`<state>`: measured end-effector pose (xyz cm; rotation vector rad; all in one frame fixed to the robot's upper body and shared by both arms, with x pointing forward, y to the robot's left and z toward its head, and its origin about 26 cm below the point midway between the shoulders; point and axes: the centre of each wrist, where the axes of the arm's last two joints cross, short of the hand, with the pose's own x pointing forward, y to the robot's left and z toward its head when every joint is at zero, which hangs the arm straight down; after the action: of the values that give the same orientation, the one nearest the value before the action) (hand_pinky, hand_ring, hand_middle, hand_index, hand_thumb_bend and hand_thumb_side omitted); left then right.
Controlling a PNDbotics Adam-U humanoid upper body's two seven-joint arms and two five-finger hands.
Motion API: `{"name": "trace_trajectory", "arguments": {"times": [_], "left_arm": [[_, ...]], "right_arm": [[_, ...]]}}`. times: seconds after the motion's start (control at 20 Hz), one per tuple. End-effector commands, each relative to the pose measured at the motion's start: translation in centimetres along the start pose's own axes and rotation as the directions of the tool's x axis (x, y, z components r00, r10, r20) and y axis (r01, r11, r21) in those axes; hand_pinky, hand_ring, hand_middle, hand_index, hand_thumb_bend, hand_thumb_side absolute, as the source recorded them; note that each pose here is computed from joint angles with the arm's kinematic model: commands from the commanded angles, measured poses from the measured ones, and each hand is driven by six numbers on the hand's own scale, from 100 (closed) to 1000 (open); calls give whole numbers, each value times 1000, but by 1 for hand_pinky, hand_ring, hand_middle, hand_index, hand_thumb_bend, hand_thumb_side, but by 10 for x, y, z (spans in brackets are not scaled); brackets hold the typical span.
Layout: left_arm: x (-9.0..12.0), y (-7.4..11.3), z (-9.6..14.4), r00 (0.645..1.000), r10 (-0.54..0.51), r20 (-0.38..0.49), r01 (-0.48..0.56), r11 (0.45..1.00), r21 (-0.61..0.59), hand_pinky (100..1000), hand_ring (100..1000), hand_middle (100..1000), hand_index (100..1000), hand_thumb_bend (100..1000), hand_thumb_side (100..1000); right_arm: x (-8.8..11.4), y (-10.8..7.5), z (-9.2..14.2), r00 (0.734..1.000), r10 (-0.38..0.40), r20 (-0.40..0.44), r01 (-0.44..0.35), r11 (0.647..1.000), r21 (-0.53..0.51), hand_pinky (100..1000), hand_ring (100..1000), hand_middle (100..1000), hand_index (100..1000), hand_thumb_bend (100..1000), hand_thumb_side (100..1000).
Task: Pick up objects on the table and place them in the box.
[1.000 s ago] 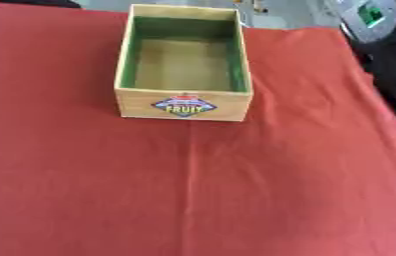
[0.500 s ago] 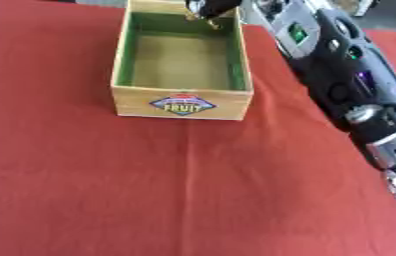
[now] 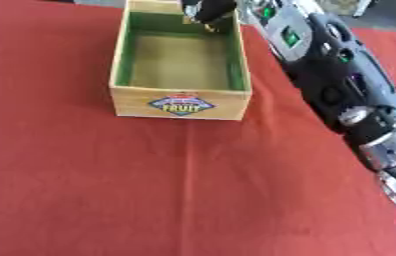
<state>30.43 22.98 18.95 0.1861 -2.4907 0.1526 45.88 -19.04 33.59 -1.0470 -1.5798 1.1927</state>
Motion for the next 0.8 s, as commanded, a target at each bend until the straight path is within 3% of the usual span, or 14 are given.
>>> {"name": "trace_trajectory", "arguments": {"times": [0.05,0.3,0.65,0.8], "left_arm": [[6,0,-5,1000,5,29,-4,1000,-16,541,455,554,722,100,578],[6,0,-5,1000,4,29,-3,1000,-16,541,455,554,721,100,573],[6,0,-5,1000,3,28,-2,1000,-16,541,455,554,721,100,574],[6,0,-5,1000,2,27,-2,1000,-17,541,455,554,721,100,574]], "right_arm": [[6,13,-5,999,35,25,-36,999,36,745,594,330,295,100,208],[-1,30,-10,997,59,53,-65,992,111,761,626,379,354,100,206],[0,34,-10,992,87,91,-99,985,139,768,652,416,403,100,195],[1,34,-10,988,117,105,-133,978,161,796,706,531,538,100,164]]}}
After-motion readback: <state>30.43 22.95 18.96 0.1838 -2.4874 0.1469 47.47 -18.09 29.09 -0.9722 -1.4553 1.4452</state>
